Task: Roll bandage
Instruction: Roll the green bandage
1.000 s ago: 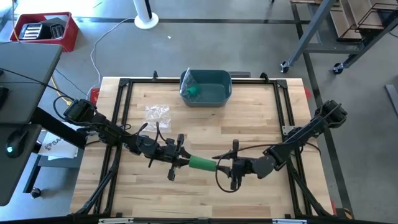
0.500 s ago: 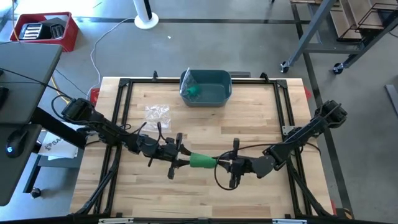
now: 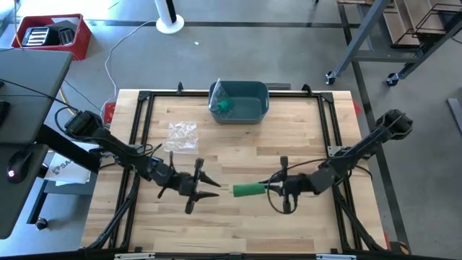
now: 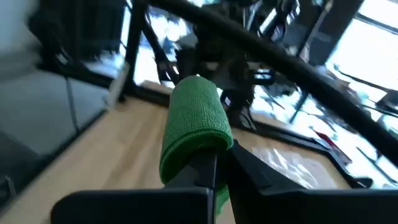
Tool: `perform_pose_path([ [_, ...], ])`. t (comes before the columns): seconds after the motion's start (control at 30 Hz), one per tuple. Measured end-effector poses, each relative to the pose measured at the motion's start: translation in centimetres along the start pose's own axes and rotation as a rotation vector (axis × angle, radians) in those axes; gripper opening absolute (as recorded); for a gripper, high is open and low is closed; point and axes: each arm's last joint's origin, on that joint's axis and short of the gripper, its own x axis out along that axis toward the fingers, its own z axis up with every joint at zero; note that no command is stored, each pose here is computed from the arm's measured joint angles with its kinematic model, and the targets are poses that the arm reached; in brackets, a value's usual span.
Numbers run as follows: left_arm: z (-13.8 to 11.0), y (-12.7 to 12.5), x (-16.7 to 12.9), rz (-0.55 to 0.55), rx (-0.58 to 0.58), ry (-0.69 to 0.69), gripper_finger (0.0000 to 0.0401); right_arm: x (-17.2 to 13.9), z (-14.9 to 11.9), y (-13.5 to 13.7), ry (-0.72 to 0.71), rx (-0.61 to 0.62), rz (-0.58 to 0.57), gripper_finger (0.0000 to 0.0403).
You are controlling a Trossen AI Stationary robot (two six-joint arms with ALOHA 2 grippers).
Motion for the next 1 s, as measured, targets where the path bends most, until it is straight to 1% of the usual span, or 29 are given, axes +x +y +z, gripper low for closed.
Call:
perform_pose_path([
  [0.1, 0.5, -0.1, -0.1, 0.062, 0.064, -0.025, 0.0141, -0.2, -1.0, -0.9, -0.094, 0.041, 0.060, 0.0008],
  [0.2, 1.1, 0.2, -0.2, 0.101, 0.064, -0.073, 0.0151, -0.1, -1.7, -1.6, -0.161, 0.072, 0.097, 0.0008],
  [0.3, 1.4, 0.6, -0.1, 0.113, 0.054, -0.114, 0.0166, 0.2, -2.1, -2.1, -0.157, 0.090, 0.102, 0.0008],
  [0.43, 2.2, 0.9, 0.4, 0.111, 0.058, -0.113, 0.0188, 0.4, -2.1, -2.5, -0.159, 0.092, 0.100, 0.0008],
  [0.53, 2.6, 0.9, 1.2, 0.091, 0.069, -0.091, 0.0201, 0.5, -2.1, -2.6, -0.161, 0.094, 0.098, 0.0008],
  [0.6, 2.6, 0.8, 1.9, 0.080, 0.102, -0.057, 0.0208, 0.5, -2.1, -2.6, -0.161, 0.094, 0.097, 0.0008],
  [0.67, 2.5, 0.6, 2.4, 0.070, 0.139, -0.023, 0.0212, 0.5, -2.1, -2.6, -0.162, 0.094, 0.097, 0.0008],
  [0.77, 2.5, 0.5, 3.0, 0.092, 0.144, -0.004, 0.0214, 0.5, -2.1, -2.6, -0.163, 0.095, 0.097, 0.0008],
  [0.87, 2.9, 0.6, 3.2, 0.122, 0.138, -0.005, 0.0214, 0.5, -2.0, -2.6, -0.164, 0.096, 0.097, 0.0008],
  [1.0, 2.9, 0.9, 3.4, 0.138, 0.091, -0.004, 0.0214, 0.5, -2.0, -2.6, -0.164, 0.104, 0.096, 0.0008],
])
